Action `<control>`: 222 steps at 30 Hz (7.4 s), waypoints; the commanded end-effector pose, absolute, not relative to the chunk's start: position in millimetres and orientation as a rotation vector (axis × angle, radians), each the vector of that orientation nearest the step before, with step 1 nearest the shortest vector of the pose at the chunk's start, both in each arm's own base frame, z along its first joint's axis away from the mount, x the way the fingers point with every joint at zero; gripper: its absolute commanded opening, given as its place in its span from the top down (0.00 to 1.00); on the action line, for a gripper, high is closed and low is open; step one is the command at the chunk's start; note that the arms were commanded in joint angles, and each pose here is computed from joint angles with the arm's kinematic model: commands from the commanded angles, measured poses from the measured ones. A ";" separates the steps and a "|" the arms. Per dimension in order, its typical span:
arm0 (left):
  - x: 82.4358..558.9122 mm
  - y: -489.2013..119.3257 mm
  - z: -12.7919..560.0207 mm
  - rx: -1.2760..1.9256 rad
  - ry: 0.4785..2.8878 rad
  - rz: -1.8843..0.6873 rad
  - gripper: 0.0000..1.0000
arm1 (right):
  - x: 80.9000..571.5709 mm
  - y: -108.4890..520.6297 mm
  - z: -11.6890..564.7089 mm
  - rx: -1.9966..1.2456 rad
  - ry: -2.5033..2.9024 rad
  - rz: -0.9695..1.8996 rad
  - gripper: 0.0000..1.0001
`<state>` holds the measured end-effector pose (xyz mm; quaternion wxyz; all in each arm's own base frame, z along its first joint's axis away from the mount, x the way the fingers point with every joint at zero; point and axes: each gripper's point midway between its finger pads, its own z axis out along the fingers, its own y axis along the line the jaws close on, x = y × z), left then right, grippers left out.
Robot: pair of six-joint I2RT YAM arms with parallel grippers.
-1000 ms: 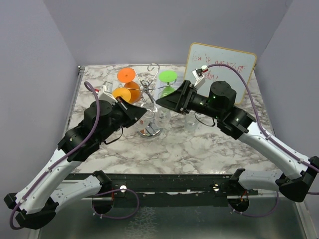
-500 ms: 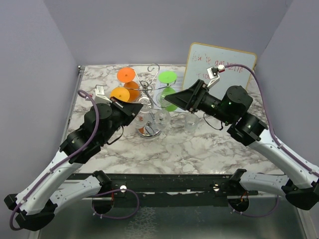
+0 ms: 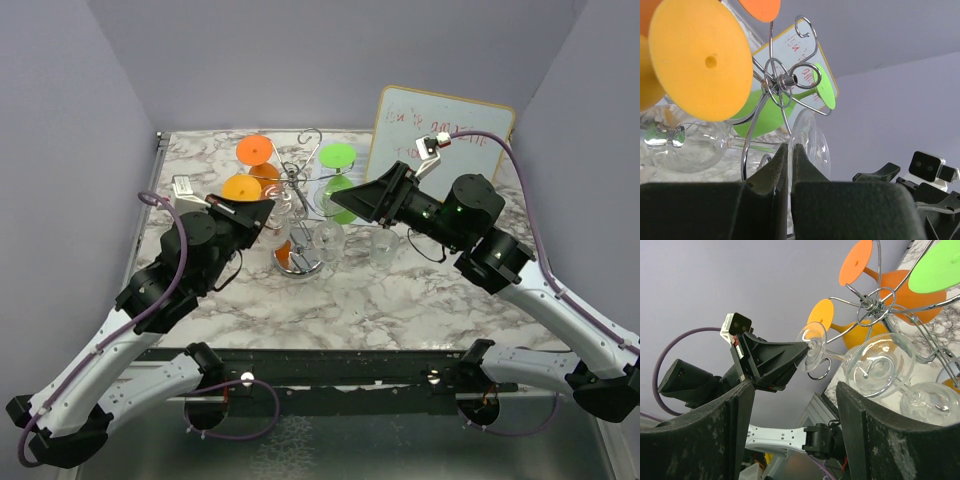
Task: Place the wine glass upside down on the wine glass rack
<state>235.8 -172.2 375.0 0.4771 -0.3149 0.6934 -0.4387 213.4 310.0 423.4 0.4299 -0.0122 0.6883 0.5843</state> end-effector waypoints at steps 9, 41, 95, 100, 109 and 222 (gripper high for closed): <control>223.7 -146.4 398.4 -0.851 1.555 -1.141 1.00 | 218.7 310.2 419.9 -0.011 1.707 1.441 0.29; 206.6 -160.9 399.0 -0.643 1.660 -1.148 1.00 | 228.1 299.9 404.4 0.030 1.733 1.342 0.29; 198.4 -186.5 373.4 -0.498 1.815 -1.154 0.56 | 231.5 288.4 393.5 0.083 1.745 1.286 0.30; 192.8 -184.3 377.4 -0.460 1.805 -1.162 0.44 | 232.0 281.9 393.7 0.092 1.733 1.259 0.30; 178.7 -167.0 383.0 -0.410 1.744 -1.157 0.31 | 242.1 262.2 383.3 0.134 1.728 1.122 0.30; 218.5 -383.0 524.2 -0.007 1.514 -1.967 0.01 | 219.1 126.5 518.1 0.199 0.626 0.992 0.99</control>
